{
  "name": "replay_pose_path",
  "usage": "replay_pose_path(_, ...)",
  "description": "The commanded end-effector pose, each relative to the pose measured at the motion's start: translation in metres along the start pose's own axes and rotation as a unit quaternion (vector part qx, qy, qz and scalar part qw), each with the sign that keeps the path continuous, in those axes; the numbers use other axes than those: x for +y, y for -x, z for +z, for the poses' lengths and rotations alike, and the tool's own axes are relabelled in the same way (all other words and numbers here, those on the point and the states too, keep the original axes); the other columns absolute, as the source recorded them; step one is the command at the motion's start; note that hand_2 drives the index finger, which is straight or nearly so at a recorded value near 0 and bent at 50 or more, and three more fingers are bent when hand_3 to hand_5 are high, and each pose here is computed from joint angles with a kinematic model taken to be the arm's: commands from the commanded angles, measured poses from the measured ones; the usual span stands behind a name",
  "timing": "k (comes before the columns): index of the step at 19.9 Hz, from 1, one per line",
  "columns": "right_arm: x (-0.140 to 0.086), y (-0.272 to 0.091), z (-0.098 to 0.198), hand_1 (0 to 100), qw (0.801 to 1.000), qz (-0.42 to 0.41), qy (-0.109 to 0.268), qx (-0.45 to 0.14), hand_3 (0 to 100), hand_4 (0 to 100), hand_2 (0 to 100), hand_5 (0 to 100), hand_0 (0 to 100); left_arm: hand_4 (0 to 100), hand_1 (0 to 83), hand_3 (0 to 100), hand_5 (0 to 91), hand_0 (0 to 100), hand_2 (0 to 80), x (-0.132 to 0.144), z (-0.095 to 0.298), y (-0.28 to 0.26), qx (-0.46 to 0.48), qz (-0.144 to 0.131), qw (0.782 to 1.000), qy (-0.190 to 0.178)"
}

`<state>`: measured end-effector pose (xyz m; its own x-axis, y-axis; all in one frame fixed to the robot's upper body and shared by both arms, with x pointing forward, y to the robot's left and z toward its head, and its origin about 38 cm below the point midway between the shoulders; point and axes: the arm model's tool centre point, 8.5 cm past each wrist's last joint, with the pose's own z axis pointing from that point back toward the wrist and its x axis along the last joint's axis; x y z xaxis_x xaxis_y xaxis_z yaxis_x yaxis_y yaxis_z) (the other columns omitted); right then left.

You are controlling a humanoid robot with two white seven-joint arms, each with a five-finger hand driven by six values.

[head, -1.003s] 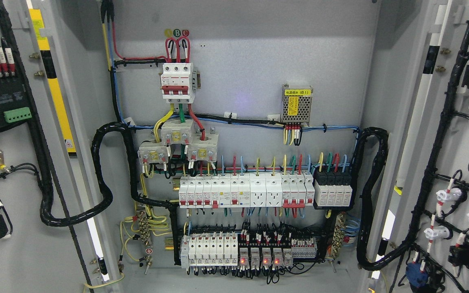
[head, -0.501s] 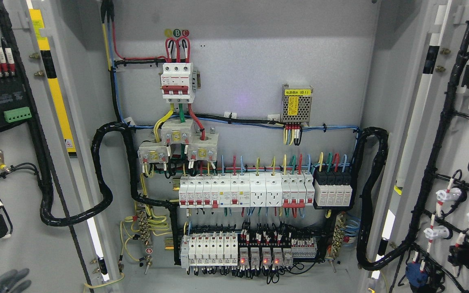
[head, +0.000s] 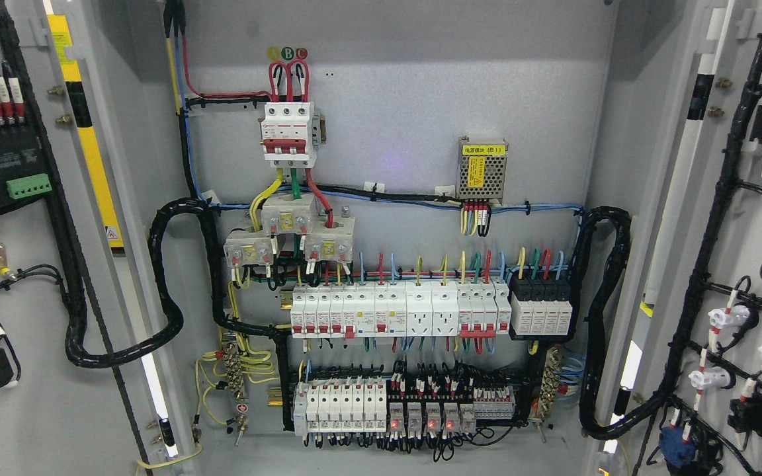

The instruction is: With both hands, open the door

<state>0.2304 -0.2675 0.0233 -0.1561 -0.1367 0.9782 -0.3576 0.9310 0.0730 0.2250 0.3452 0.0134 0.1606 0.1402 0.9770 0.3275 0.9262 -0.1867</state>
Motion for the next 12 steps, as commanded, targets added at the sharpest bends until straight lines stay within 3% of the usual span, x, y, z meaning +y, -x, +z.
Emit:
replay_pose_path(1,0.032,0.153,0.096,50,0.961,-0.074,0.014,0.268,0,0,4,0,0,0,55.6,0,0.0,12,0.0,-0.098,0.047,0.199,0.245,0.123,0.959,-0.067)
replay_pose_path(3,0.037,0.180,0.117,50,0.942,-0.074,0.016,0.327,0,0,4,0,0,0,55.6,0,0.0,12,0.0,-0.098,0.070,0.230,0.292,0.099,0.940,-0.144)
replay_pose_path(6,0.037,0.199,0.133,50,0.924,-0.079,0.029,0.374,0,0,4,0,0,0,55.6,0,0.0,12,0.0,-0.093,0.104,0.270,0.360,0.087,0.907,-0.201)
replay_pose_path(10,0.048,0.215,0.170,50,0.895,-0.100,0.047,0.433,0,0,4,0,0,0,55.6,0,0.0,12,0.0,-0.108,0.153,0.311,0.478,0.117,0.843,-0.219)
replay_pose_path(12,0.048,0.225,0.190,50,0.863,-0.118,0.060,0.488,0,0,4,0,0,0,55.6,0,0.0,12,0.0,-0.110,0.168,0.316,0.506,0.123,0.825,-0.221)
